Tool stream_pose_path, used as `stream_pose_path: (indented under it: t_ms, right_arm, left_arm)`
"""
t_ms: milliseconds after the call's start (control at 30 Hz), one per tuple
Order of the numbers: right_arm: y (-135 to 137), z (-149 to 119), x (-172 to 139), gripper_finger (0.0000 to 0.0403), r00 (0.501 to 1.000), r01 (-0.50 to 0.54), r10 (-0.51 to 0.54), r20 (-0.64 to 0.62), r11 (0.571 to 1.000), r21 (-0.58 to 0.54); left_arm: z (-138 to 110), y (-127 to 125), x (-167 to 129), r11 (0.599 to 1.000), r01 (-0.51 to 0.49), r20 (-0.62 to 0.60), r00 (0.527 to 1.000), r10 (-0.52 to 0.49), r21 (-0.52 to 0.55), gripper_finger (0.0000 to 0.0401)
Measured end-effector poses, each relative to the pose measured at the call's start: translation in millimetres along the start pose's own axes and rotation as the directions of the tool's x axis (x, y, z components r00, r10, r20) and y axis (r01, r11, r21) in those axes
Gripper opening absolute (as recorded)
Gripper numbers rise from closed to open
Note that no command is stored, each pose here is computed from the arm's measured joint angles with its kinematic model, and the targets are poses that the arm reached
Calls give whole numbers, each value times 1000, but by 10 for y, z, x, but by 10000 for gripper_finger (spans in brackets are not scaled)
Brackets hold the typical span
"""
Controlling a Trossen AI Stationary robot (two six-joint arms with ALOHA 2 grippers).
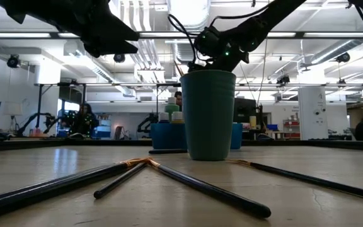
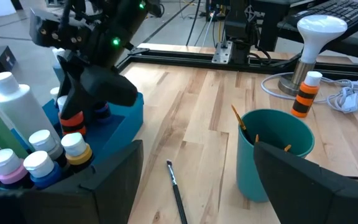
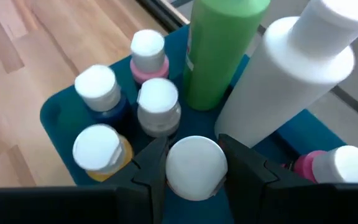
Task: Pick & Place Paint Supplies
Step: Put the orange paint bottle into the blue bin
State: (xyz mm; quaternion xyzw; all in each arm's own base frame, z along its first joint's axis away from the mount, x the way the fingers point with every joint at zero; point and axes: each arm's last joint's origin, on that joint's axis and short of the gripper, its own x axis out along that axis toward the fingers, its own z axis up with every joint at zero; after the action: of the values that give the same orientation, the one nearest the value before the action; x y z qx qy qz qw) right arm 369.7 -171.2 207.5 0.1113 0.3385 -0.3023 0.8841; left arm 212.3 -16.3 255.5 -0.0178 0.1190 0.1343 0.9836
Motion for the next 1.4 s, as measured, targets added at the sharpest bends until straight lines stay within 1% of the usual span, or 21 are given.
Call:
stream_pose_path:
  t_ms: [100, 167, 333, 433, 800, 867, 967, 1067, 1400]
  right_arm:
    - [55, -53, 95, 115, 1000, -7, 6, -16, 1000, -23]
    - [79, -95, 215, 115, 999, -13, 12, -44, 1000, -23]
    - [92, -52, 359, 115, 999, 4, -5, -54, 1000, -27]
    - [95, -40, 355, 115, 998, 5, -8, -64, 999, -43]
    - [63, -20, 334, 116, 996, -20, 17, -85, 999, -28]
    - [63, -20, 333, 130, 996, -19, 17, -84, 999, -30]
    - [61, -40, 338, 168, 995, -17, 13, -96, 999, -36]
    - [60, -47, 342, 196, 995, -15, 10, -99, 999, -51]
    - [60, -8, 306, 237, 997, -16, 11, -77, 998, -67]
  left_arm:
    - [-1, 0, 0, 1000, 0, 0, 1000, 0, 0, 307]
    - [0, 0, 0, 1000, 0, 0, 1000, 0, -2, 307]
    - [-4, -2, 0, 1000, 5, -4, 1000, -5, -9, 307]
    - [-16, -2, 0, 1000, 6, -16, 1000, -6, -11, 307]
    - [-17, -2, 1, 1000, 6, -17, 1000, -6, -20, 307]
    - [-17, -2, 1, 1000, 6, -17, 1000, -6, -20, 307]
    - [-17, -3, 0, 1000, 7, -17, 1000, -7, -21, 307]
    - [-17, -3, 0, 1000, 7, -17, 1000, -7, -21, 307]
    - [-17, -3, 0, 1000, 7, -16, 1000, -7, -21, 307]
